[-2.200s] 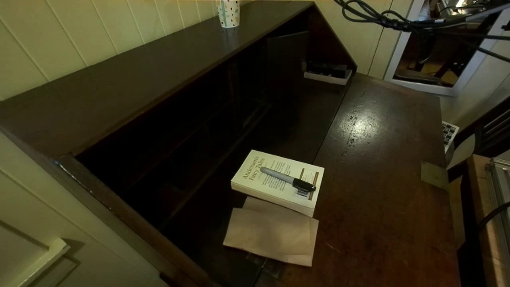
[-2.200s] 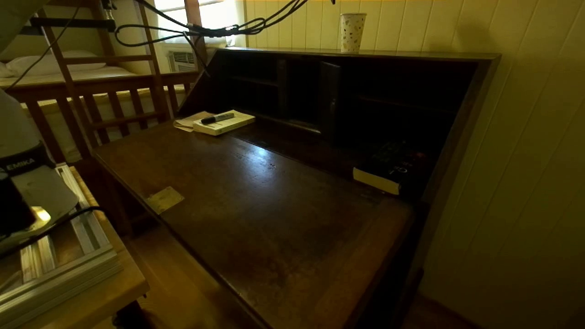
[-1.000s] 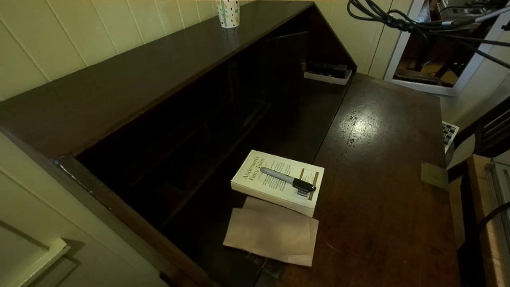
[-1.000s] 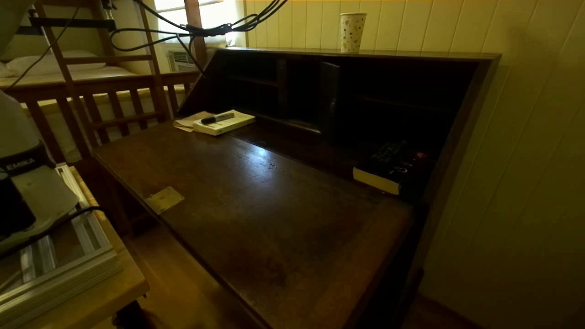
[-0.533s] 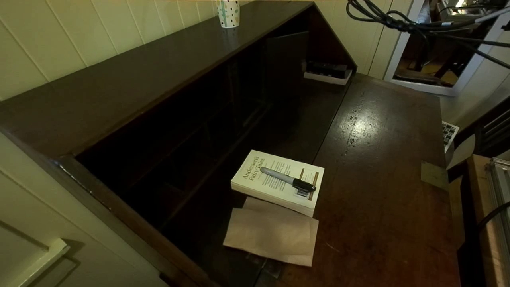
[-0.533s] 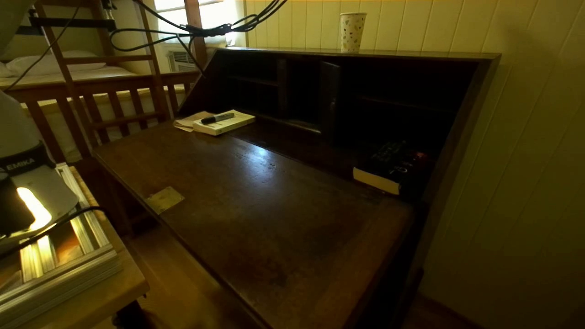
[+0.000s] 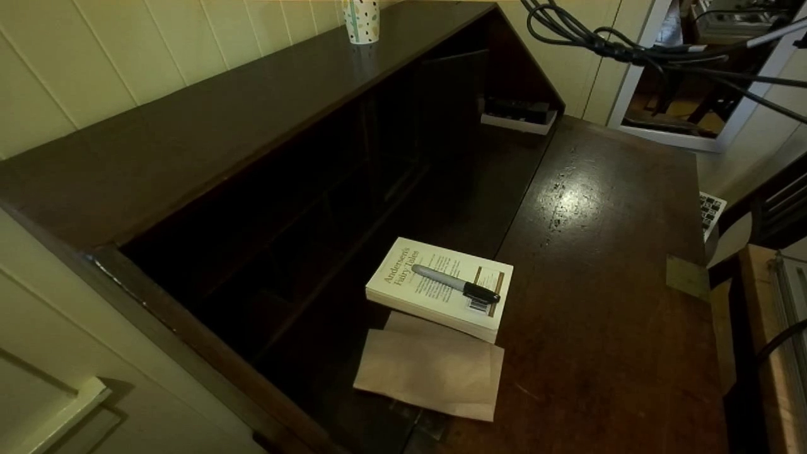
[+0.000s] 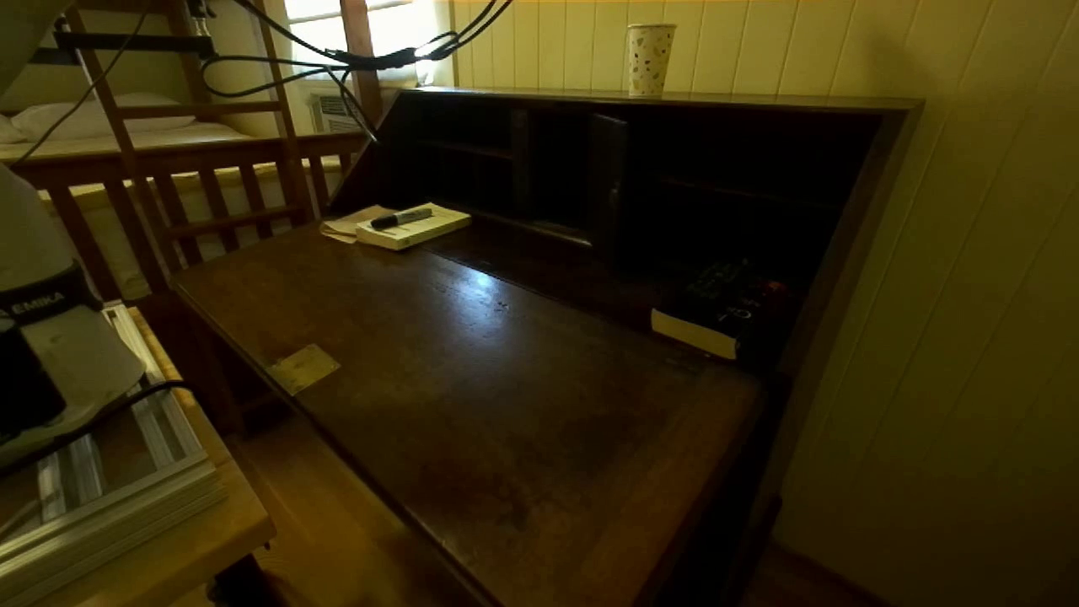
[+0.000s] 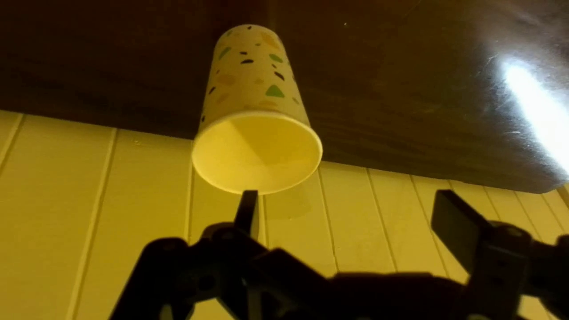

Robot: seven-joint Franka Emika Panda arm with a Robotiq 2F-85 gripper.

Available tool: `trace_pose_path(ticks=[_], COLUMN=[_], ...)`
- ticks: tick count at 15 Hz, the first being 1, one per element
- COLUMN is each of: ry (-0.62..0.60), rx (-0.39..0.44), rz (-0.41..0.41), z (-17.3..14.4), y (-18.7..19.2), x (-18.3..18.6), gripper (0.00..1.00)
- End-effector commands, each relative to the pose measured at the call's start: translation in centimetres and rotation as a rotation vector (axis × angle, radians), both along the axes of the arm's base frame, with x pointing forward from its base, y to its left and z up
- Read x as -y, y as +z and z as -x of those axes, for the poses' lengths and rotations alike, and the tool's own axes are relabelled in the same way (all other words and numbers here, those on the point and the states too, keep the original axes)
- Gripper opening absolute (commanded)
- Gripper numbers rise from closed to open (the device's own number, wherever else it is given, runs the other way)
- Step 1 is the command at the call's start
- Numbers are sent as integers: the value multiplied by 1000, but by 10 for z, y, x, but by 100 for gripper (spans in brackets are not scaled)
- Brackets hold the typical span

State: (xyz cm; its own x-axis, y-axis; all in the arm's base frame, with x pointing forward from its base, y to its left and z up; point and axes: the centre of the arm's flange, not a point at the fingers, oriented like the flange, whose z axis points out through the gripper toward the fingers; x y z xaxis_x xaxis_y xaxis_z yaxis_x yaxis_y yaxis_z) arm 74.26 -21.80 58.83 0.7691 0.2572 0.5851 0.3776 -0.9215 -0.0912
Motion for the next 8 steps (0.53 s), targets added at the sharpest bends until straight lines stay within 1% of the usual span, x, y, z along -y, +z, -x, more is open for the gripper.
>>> trace_pose_path(ticks=[1, 3, 5, 7, 8], ry=[-104, -125, -122, -119, -112], rx=[-98, -136, -162, -233, -263], rz=[-20, -37, -28, 21, 61], z=[63, 63, 63, 65, 67], y=[-30, -30, -29, -28, -29], x=[-32, -39, -48, -56, -61], gripper=[100, 100, 100, 100, 100])
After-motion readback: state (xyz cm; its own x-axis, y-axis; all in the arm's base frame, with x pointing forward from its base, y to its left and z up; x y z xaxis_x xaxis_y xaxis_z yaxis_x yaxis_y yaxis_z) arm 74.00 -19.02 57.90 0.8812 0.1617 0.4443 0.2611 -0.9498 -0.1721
